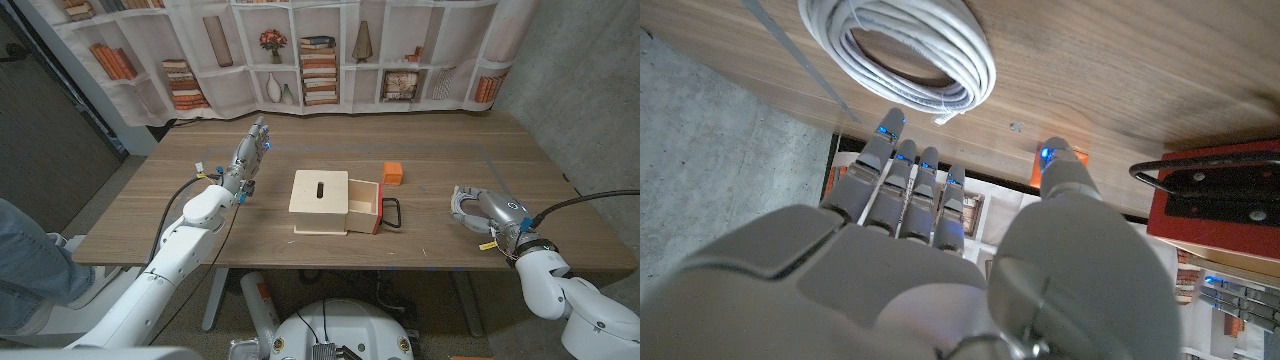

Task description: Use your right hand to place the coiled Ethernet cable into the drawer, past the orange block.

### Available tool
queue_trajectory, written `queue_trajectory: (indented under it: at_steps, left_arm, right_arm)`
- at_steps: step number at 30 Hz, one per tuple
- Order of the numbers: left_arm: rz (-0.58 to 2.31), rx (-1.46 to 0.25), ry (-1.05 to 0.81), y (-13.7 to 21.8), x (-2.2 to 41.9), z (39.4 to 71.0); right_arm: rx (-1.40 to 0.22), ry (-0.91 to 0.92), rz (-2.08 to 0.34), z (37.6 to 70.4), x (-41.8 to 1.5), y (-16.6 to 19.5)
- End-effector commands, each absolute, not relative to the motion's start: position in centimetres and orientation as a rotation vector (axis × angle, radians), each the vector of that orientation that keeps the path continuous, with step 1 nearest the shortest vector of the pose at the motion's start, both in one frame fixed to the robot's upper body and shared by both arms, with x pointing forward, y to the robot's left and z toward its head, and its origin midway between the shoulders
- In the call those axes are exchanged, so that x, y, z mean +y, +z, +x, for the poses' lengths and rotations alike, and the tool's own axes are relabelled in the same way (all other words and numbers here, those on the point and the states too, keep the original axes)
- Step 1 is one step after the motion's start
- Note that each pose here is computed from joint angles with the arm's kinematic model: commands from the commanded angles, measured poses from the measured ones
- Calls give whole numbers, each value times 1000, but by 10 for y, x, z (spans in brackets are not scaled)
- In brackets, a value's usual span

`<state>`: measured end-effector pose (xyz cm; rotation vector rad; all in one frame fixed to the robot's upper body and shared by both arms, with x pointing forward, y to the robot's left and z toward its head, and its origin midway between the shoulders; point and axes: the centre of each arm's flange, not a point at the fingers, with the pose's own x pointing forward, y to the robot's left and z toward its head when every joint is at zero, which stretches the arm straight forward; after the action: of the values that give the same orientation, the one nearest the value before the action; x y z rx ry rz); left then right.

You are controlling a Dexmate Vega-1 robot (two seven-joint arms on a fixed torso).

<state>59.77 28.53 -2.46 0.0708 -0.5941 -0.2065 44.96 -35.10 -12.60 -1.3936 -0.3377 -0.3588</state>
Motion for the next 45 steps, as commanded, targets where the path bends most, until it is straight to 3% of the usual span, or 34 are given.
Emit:
queue_trajectory:
  at_steps: [1,45]
  left_arm:
    - [74,-591,-206,-24,284,598]
    - [80,-573,-212,-26,279,601]
  right_arm:
    - [-289,-367,-1395,457,-358,-130]
    - [-163,-371,-1366,475,-373,-152]
